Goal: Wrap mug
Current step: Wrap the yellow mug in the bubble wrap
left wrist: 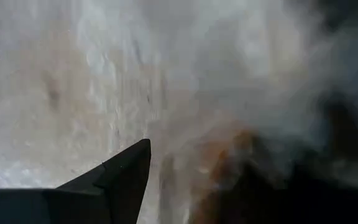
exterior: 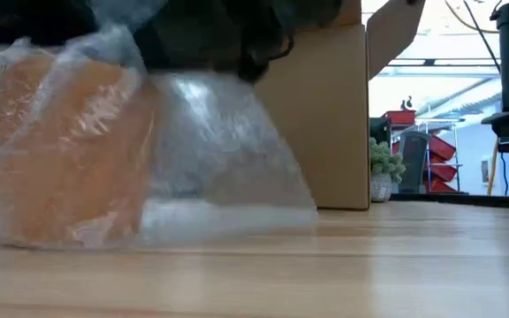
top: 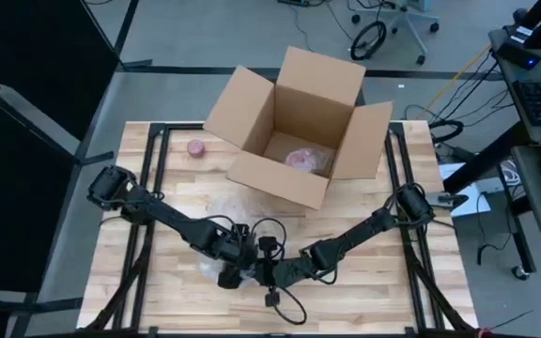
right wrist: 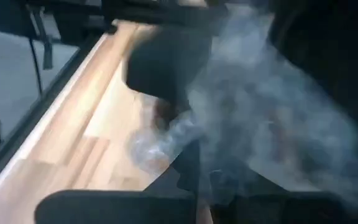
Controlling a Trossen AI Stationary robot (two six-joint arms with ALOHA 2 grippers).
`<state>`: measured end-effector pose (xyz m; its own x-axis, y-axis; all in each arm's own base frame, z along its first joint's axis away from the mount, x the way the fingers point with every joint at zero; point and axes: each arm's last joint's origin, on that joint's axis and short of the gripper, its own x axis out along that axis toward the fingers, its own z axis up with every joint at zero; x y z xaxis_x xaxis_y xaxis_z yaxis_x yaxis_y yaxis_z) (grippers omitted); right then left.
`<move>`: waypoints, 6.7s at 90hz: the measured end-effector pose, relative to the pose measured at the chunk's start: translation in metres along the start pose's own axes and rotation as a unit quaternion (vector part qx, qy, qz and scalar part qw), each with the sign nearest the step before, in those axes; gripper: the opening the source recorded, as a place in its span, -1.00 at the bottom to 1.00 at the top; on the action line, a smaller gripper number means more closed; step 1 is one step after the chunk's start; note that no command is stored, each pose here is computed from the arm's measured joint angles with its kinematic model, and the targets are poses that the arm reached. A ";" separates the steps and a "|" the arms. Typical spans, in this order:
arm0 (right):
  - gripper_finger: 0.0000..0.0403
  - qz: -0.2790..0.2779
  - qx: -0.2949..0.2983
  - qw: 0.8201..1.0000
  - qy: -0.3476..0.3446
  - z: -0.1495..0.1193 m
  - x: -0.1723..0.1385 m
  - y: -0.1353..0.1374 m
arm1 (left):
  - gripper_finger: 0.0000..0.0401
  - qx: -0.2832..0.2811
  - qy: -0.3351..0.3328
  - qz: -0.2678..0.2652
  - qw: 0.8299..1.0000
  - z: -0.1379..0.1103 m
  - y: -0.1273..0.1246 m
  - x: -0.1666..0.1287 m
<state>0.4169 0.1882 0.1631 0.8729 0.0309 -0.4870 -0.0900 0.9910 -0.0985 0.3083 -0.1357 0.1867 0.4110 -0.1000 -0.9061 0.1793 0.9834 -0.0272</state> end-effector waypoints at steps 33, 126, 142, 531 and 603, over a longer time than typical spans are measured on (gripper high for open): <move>-1.00 -0.002 0.000 1.000 -0.001 0.000 0.000 0.000 | 0.22 0.019 0.025 0.010 0.999 0.018 -0.003 -0.027; -1.00 -0.003 -0.001 1.000 -0.001 0.000 0.001 -0.001 | 0.22 -0.199 0.008 0.023 0.980 -0.022 -0.014 -0.054; -1.00 -0.005 0.000 1.000 -0.001 0.000 0.001 -0.001 | 0.22 -0.222 0.019 -0.003 0.975 -0.035 -0.014 -0.031; -1.00 -0.003 -0.001 1.000 0.003 -0.001 0.001 -0.002 | -0.64 -0.231 0.029 0.011 0.973 -0.027 -0.020 0.036; -1.00 -0.010 0.000 1.000 0.003 -0.001 0.002 -0.004 | 0.43 -0.220 0.022 -0.004 0.975 -0.015 -0.020 -0.013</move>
<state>0.4182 0.1838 0.1620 0.8717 0.0098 -0.4900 -0.0725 0.9914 -0.1092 0.2865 -0.1521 0.1925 0.3710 -0.1113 -0.9219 -0.2231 0.9530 -0.2048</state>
